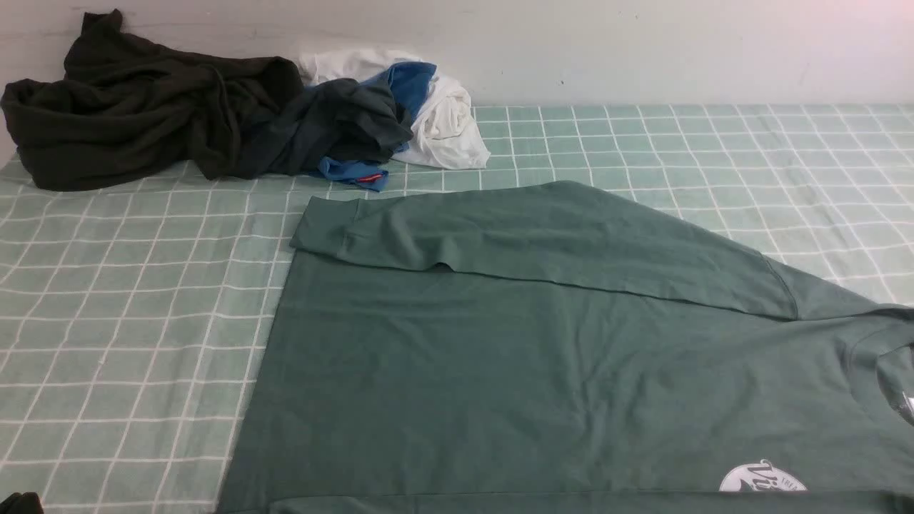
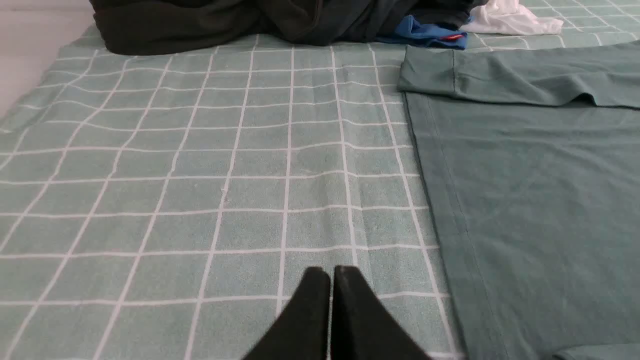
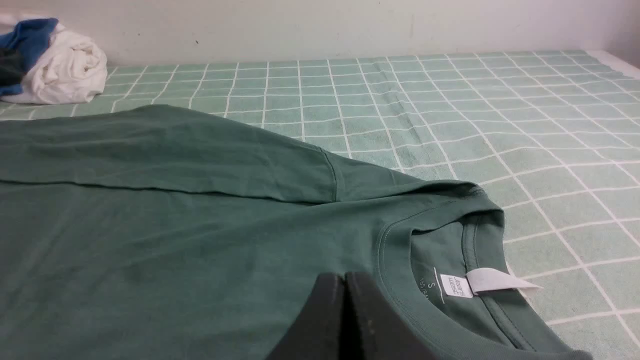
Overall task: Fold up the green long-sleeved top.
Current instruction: Use the left arm to clamp the cuff closest to it
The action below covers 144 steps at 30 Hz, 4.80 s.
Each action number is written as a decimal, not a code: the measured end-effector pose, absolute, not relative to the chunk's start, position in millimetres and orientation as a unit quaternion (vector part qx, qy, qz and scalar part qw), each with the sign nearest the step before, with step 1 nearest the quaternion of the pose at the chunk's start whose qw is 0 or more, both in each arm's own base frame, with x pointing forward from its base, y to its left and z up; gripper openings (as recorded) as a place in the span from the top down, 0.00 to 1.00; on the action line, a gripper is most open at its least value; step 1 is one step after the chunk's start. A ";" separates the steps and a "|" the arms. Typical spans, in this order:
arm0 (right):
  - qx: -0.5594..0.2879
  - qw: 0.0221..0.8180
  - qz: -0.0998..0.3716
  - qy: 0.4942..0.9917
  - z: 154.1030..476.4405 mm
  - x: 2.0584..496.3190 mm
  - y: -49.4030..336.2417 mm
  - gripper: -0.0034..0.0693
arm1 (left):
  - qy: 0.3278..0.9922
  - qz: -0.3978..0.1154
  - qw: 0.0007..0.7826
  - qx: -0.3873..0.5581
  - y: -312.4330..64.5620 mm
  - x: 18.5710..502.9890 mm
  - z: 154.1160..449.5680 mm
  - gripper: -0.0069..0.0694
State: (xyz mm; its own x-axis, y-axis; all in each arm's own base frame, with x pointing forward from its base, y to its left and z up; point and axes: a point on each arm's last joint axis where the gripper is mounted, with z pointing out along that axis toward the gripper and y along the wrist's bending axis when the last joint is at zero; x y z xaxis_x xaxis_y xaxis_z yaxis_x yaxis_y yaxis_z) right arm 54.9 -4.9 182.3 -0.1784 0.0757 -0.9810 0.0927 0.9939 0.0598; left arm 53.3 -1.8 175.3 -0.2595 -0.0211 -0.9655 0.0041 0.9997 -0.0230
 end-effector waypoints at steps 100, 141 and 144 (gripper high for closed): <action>0.173 0.643 0.225 0.711 229.5 53.5 11.5 0.97 | 0.751 -0.257 0.608 -0.026 -33.0 58.5 262.5 0.91; -0.227 0.182 0.086 0.953 271.1 139.7 61.4 0.97 | 0.946 -0.024 0.007 0.322 -136.3 253.0 171.9 0.40; -0.226 0.183 0.086 0.953 271.1 139.8 61.5 0.97 | 0.946 -0.019 -0.023 0.323 -136.2 253.0 164.7 0.40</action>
State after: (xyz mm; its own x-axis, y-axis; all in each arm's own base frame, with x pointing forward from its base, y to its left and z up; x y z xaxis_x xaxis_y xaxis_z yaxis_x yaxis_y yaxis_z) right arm 139.8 61.5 271.1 -0.8307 -0.4000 -0.3871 -0.4631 0.8825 0.0819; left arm 253.0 -136.2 164.7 -0.7907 0.6114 0.0303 0.6097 0.7910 -0.0514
